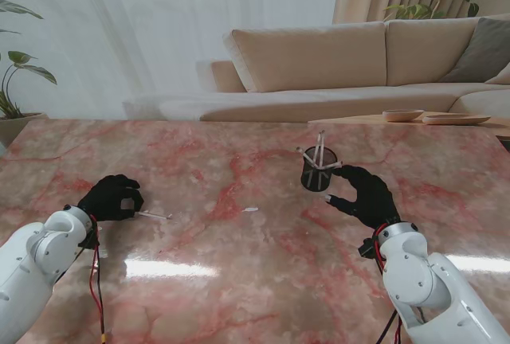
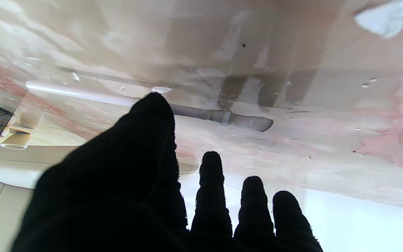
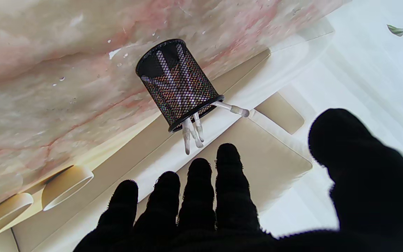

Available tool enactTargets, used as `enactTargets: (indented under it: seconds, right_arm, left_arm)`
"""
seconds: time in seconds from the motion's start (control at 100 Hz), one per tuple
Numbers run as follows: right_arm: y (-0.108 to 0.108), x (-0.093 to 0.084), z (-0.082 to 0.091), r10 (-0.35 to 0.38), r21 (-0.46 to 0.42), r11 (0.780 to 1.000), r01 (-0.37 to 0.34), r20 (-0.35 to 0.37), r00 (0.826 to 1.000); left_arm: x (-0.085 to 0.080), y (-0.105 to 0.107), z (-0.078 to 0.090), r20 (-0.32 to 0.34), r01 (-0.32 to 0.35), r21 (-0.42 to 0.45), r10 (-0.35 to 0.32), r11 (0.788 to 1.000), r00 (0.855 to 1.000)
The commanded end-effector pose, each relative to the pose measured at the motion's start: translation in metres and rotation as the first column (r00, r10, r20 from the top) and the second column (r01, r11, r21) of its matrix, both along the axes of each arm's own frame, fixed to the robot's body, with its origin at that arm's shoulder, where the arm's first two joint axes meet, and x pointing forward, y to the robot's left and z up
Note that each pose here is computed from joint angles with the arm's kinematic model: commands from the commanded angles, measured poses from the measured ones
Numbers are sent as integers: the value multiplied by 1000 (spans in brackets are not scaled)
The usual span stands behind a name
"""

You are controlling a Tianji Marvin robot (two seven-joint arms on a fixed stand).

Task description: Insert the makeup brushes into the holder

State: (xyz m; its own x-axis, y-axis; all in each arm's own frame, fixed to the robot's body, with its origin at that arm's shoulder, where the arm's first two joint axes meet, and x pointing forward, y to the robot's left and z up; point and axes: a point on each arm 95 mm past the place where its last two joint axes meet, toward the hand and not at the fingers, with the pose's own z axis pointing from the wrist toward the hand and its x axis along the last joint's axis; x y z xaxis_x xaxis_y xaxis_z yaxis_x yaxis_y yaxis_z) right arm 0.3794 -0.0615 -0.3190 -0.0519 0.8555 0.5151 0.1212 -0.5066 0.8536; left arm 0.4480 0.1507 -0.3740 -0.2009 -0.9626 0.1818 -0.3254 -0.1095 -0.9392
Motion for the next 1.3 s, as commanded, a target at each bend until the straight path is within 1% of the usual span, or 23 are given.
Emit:
enactTargets:
  seconds: [0.0,0.14,0.33,0.55,0.65,0.79,0.92,1.16,1.29]
  right_arm:
    - [4,-4,-1,16,-14,1000,-16,-5,1000]
    - [9,-6,4,35,-59,998,-34,17,999]
    - [18,-7,10,61,-99,993,-58,35,997]
    - [32,-11,19,93,-127,988,-87,40,995]
    - [38,-11,21,109,-138,985,-101,52,993]
    - [47,-10,22,138,-148,980,-129,49,989]
    - [59,-7,21,176,-169,971,-167,37,984]
    - [87,1,20,256,-254,937,-241,27,966]
    - [100,7,22,275,-271,926,-261,13,961]
  left_arm:
    - [1,-7,1,-2,7,-5,-7,1000,1000]
    - [3,-13,3,-2,15,-9,-15,1000,1000]
    - [6,-24,8,-3,39,-11,-39,999,999]
    - [10,-39,16,4,85,-15,-85,996,996]
    - [11,-45,17,2,103,-22,-103,994,995]
    - [11,-54,19,-1,132,-26,-132,991,991]
    - [11,-63,20,-2,162,-27,-162,986,987]
    - [12,-78,22,-9,197,-37,-197,980,980]
    - [12,-86,24,-8,222,-42,-223,974,975]
